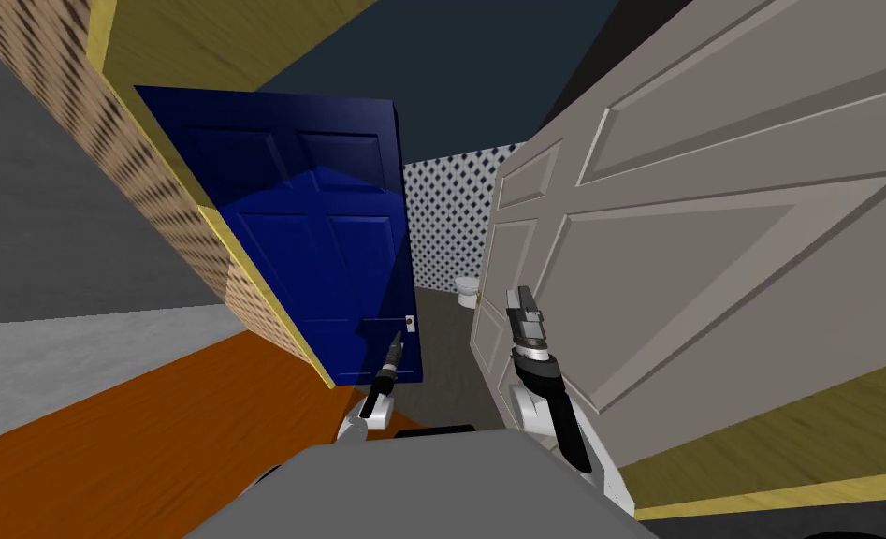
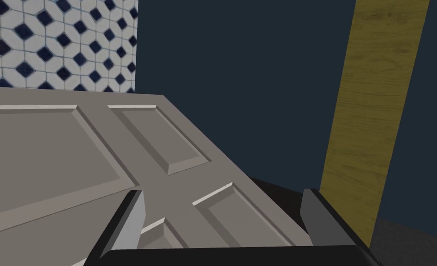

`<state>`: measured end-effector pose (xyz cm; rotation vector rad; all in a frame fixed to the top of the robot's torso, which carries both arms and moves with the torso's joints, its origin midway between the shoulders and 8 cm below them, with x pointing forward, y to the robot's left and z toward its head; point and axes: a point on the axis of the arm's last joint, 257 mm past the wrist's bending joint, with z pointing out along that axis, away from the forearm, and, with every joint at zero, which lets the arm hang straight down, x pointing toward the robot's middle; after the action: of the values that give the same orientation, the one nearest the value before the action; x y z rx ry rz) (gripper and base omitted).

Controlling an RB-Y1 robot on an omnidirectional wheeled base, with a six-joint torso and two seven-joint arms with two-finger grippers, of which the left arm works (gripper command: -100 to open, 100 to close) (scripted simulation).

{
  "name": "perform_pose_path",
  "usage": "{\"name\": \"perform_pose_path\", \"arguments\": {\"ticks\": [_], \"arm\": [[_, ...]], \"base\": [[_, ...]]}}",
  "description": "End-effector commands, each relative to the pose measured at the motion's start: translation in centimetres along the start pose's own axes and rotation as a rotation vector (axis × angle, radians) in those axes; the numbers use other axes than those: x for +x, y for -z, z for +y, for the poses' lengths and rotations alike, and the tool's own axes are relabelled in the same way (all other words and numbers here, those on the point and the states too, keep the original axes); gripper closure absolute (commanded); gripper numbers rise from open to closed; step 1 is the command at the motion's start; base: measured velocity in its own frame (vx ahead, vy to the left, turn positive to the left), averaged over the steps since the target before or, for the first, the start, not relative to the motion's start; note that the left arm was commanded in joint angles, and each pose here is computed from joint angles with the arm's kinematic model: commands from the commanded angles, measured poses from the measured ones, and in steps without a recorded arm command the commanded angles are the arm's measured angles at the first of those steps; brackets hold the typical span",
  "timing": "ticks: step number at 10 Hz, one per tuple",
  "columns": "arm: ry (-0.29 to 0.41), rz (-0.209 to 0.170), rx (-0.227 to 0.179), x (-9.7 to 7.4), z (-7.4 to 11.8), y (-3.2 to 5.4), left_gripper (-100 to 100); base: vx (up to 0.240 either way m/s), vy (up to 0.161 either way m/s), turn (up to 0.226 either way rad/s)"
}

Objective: Push the door open

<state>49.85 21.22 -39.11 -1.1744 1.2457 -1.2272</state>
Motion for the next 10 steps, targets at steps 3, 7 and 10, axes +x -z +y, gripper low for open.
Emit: {"name": "perform_pose_path", "arguments": {"ticks": [3,7,10], "arm": [[-0.005,-0.010,0.005,-0.58,-0.01,0.11,-100],[0.010,-0.017,0.009,-0.13,0.04,0.35,-100],[0.007,-0.016,0.007,-0.21,0.05,0.34,100]], "base": [[0.196,0.004,-0.028],[0.203,-0.009,-0.025],[0.012,0.000,-0.002]]}}
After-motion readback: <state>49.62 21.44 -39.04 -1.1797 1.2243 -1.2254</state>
